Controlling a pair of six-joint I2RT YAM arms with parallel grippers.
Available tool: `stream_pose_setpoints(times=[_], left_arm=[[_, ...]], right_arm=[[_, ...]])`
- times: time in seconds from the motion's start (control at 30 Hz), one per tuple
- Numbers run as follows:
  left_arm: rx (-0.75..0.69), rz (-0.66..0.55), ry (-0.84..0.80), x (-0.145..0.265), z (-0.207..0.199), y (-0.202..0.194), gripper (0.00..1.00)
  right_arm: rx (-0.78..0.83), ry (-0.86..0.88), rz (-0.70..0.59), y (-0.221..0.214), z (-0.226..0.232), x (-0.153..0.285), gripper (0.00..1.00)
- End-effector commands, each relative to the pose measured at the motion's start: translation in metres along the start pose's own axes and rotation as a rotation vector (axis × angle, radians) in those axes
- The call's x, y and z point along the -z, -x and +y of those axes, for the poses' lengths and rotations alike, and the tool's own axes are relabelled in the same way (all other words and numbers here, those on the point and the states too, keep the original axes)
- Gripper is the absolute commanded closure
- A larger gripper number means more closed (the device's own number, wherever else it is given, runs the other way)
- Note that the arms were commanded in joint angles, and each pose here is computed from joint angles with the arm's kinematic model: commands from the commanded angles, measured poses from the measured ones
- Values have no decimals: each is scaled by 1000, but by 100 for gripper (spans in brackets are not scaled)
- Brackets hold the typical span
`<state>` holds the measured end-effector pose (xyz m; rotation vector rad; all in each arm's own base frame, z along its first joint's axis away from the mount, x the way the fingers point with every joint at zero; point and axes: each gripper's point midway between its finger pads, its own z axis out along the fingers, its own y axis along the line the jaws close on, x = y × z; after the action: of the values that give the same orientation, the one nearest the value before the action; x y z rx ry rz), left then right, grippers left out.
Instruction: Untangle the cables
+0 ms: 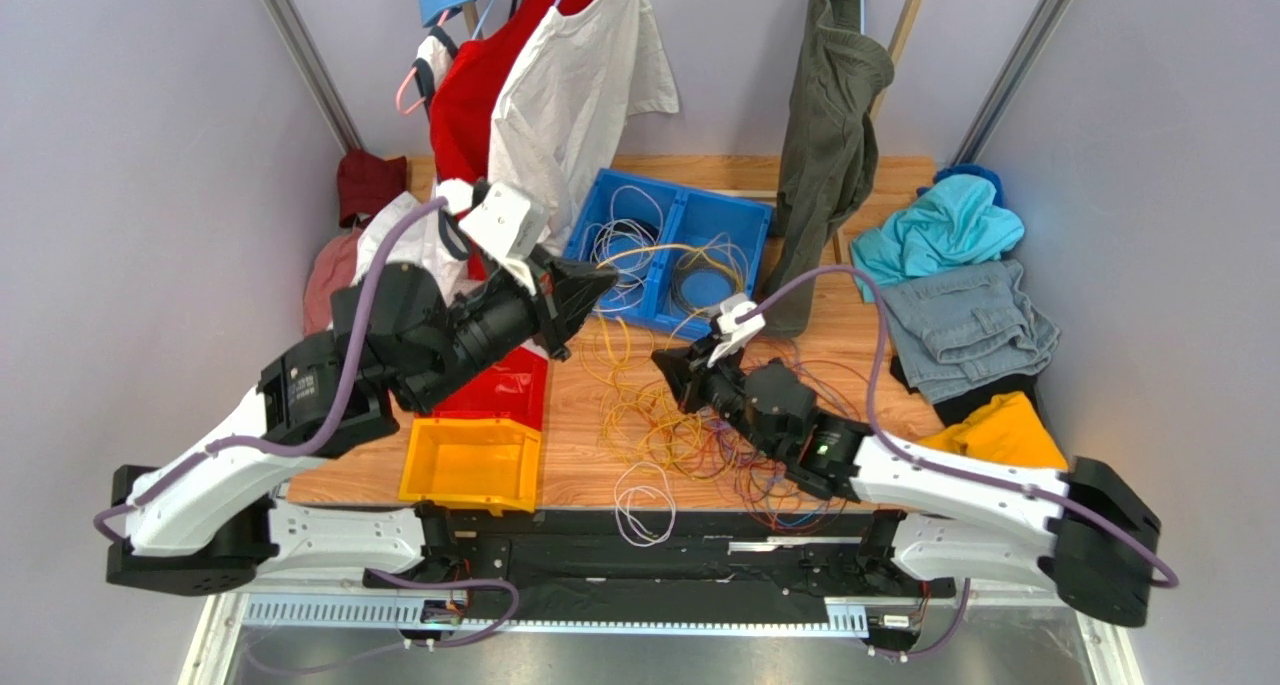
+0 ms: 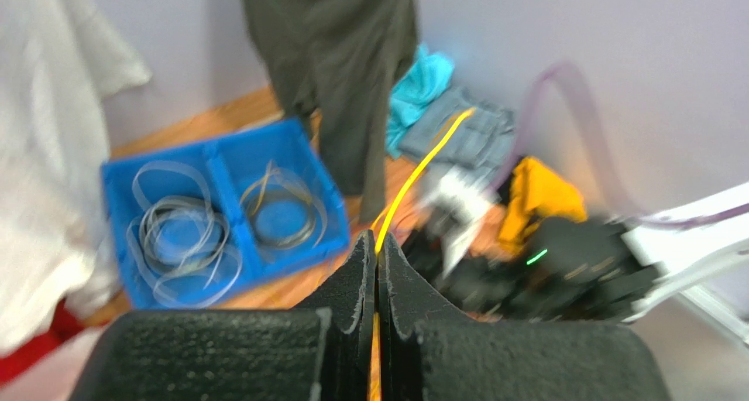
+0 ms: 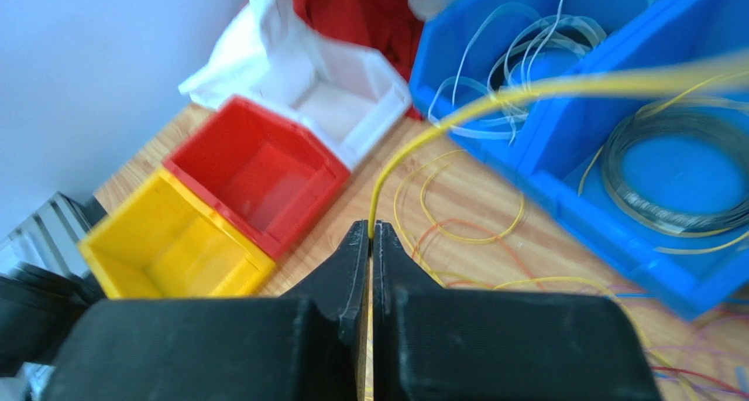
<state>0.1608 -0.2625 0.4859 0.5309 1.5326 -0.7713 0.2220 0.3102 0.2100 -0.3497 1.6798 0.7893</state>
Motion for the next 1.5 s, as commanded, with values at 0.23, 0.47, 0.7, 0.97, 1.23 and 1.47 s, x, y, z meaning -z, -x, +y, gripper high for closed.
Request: stream_pose_setpoints(times=[0.23,0.47,0.7,0.97,1.23,1.47], left_arm=[[245,74,399,47,96,-186,89],[333,119,441,69,110,-238,25],[383,141,485,87,122,-263,2],[475,140,370,83,107,-298,11],[499,223,270,72,85,-336,17],[518,243,221,70,77,-355,19]], right_arm=[[170,-109,-113,226,22,73,100],[260,-129,-8,254,41,47,100],[259,-138,-40,292,57,34,100],[230,-193,-116,314,53,24,100],[253,-156,-155,318,66,3,100],[348,-224,-190,329,58,-12,100]])
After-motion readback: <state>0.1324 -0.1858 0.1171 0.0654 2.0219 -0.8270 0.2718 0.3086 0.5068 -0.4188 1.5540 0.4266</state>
